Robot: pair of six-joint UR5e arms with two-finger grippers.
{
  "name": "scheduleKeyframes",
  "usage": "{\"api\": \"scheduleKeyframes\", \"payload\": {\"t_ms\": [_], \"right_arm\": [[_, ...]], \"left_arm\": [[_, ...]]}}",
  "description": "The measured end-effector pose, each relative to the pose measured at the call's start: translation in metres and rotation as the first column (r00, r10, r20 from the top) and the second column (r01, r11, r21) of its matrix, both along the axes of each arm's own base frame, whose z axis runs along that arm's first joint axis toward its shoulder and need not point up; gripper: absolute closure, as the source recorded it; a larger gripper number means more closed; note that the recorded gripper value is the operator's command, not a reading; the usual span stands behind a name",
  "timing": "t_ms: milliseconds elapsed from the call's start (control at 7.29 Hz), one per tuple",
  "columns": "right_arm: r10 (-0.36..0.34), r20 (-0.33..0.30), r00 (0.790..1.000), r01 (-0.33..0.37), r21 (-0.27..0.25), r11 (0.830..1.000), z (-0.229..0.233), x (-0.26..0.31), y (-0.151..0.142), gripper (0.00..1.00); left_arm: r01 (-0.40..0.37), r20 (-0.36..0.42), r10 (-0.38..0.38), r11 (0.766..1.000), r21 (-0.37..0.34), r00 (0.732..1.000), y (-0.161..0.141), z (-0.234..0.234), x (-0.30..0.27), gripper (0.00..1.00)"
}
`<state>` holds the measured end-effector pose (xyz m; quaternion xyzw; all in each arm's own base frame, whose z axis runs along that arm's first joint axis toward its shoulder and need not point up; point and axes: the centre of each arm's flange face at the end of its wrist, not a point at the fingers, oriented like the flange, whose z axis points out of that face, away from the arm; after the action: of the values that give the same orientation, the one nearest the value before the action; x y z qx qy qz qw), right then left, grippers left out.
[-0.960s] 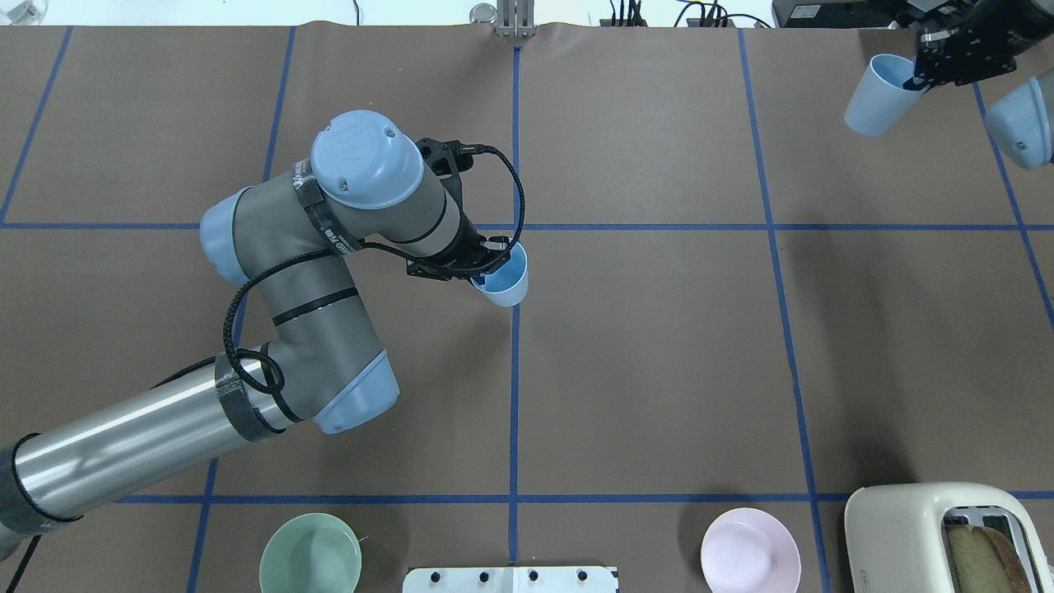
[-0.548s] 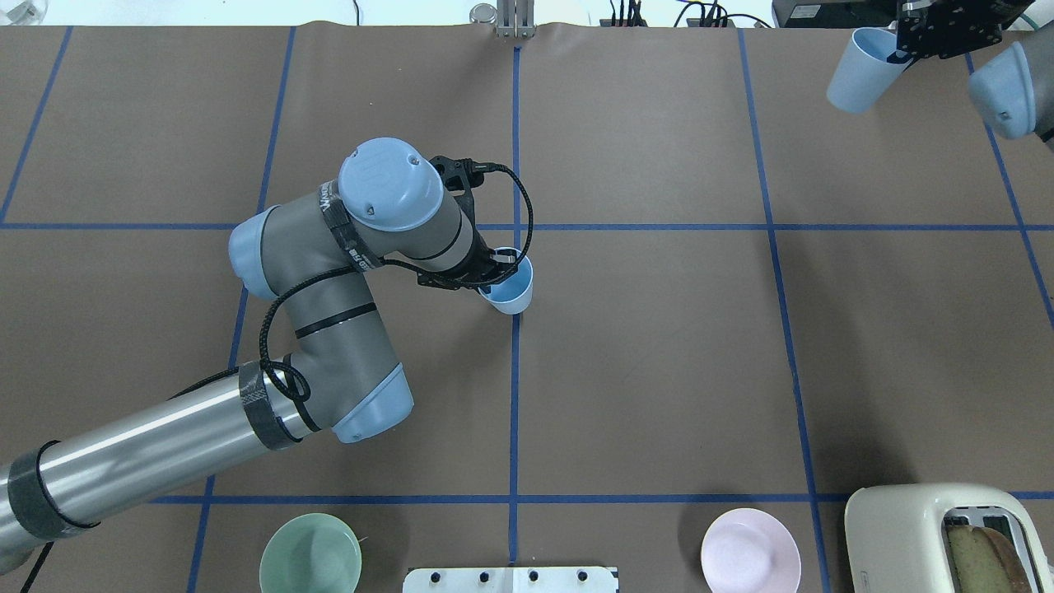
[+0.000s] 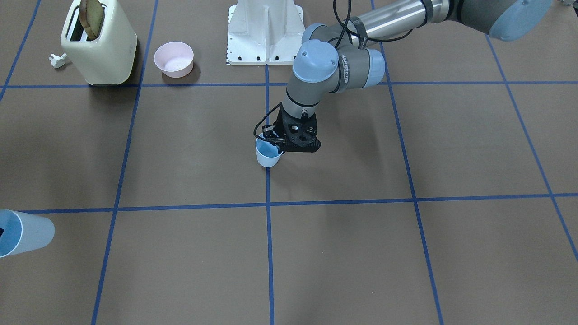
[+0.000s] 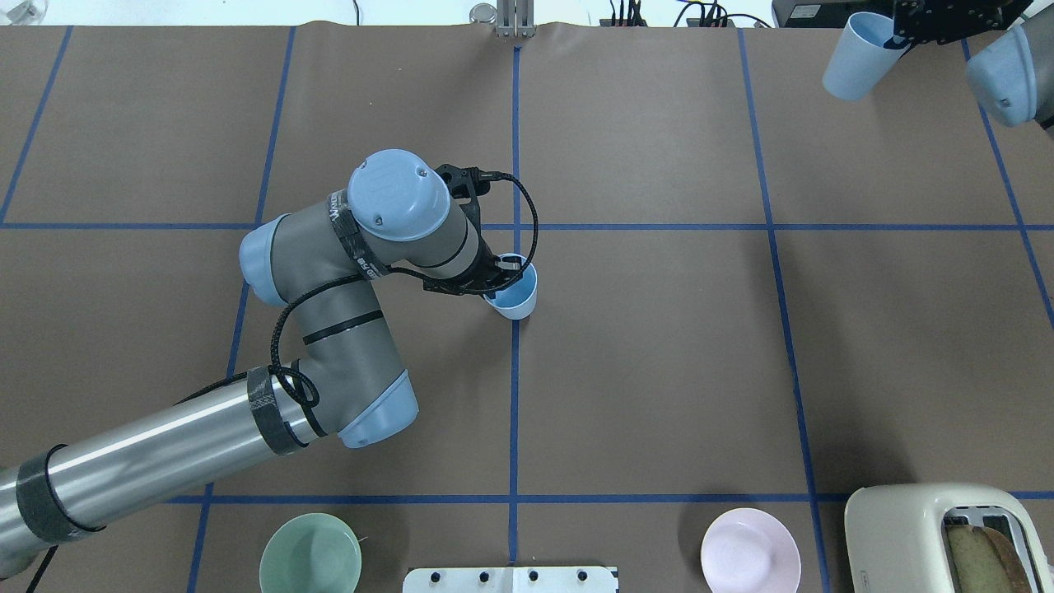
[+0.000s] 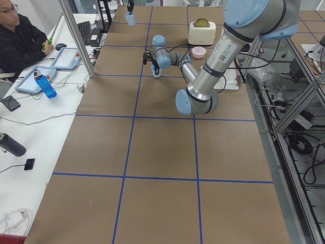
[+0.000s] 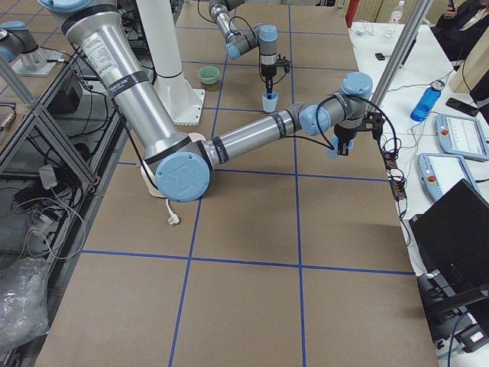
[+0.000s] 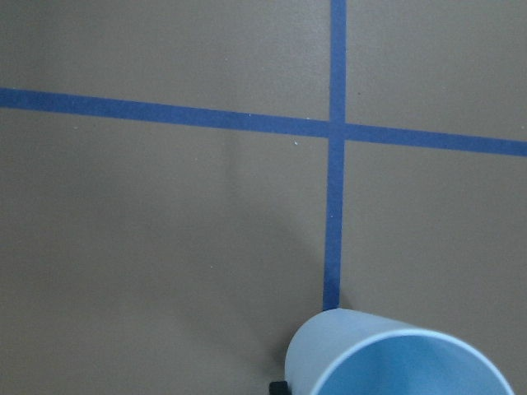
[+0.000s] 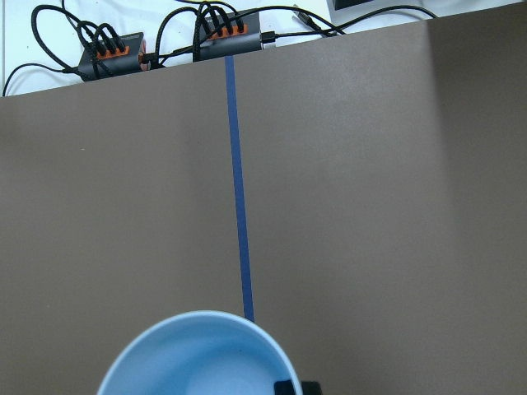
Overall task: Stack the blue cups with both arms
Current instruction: 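Set the cup at center, open left gripper while right gripper lifts its cup, then withdraw the left arm while the right gripper carries its cup over the placed cup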
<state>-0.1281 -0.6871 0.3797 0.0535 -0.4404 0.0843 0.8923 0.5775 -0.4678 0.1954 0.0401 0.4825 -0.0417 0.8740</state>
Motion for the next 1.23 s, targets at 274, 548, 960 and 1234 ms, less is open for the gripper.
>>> {"api": "scheduleKeyframes", "payload": {"t_ms": [274,548,960,1234], "right_arm": [[0.002,0.000,1.000,-0.002,0.004,1.000,-0.002,0.001,0.001,1.00],[0.002,0.001,1.000,-0.002,0.009,1.000,-0.005,0.001,0.001,1.00],[0.013,0.008,1.000,-0.014,0.005,1.000,-0.024,-0.002,-0.003,1.00],[0.066,0.045,0.997,-0.064,-0.044,0.997,-0.074,-0.029,-0.002,1.00]], "left_arm": [[-0.002,0.000,0.002,1.000,0.003,1.000,0.000,0.001,0.000,0.73],[-0.003,-0.017,0.004,1.000,0.021,1.000,0.002,0.003,0.001,0.17],[0.006,-0.081,-0.001,0.998,0.063,0.997,0.004,-0.014,-0.012,0.03],[0.002,-0.140,0.008,0.997,0.076,0.990,-0.034,-0.021,-0.087,0.03]]}}
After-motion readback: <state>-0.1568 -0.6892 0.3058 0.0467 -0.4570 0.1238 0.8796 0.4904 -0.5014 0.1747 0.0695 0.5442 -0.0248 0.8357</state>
